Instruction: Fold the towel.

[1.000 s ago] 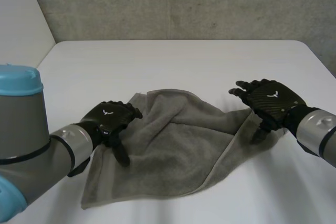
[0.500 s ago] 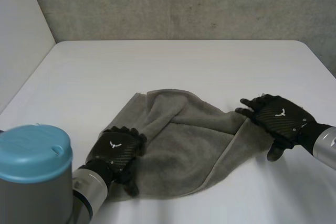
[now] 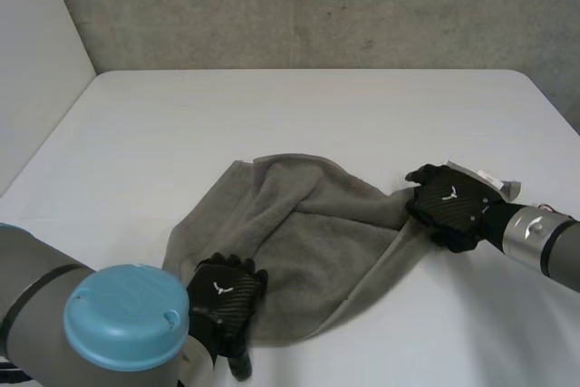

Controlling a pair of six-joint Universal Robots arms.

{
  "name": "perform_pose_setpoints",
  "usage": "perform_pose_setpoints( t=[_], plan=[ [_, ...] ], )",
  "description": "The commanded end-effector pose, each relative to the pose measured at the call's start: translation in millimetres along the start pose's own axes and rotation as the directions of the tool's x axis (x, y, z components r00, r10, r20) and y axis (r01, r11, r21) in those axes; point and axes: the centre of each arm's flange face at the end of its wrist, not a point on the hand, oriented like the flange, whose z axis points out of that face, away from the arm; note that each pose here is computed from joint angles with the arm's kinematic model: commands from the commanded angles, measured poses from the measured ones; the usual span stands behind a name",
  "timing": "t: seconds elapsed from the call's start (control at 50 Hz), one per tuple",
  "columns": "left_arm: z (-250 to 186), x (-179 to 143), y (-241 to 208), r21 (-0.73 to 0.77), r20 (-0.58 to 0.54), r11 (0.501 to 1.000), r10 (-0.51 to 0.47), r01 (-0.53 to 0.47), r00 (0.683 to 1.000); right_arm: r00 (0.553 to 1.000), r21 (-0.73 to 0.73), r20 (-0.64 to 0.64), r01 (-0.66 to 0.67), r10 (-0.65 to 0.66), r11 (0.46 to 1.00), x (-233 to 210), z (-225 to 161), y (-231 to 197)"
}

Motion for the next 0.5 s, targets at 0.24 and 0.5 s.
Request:
perform_pose_setpoints(
  t=[0.24, 0.5],
  plan=[
    [20, -7, 1, 0.022, 0.052, 1.000, -0.021, 0.020, 0.998, 0.908, 0.019, -0.224, -0.359, 0.354, 0.933, 39, 12, 5],
    [36, -17, 2, 0.033, 0.088, 0.999, -0.045, 0.042, 0.995, 0.899, -0.007, -0.198, -0.399, 0.390, 0.917, 25, 8, 10]
  ],
)
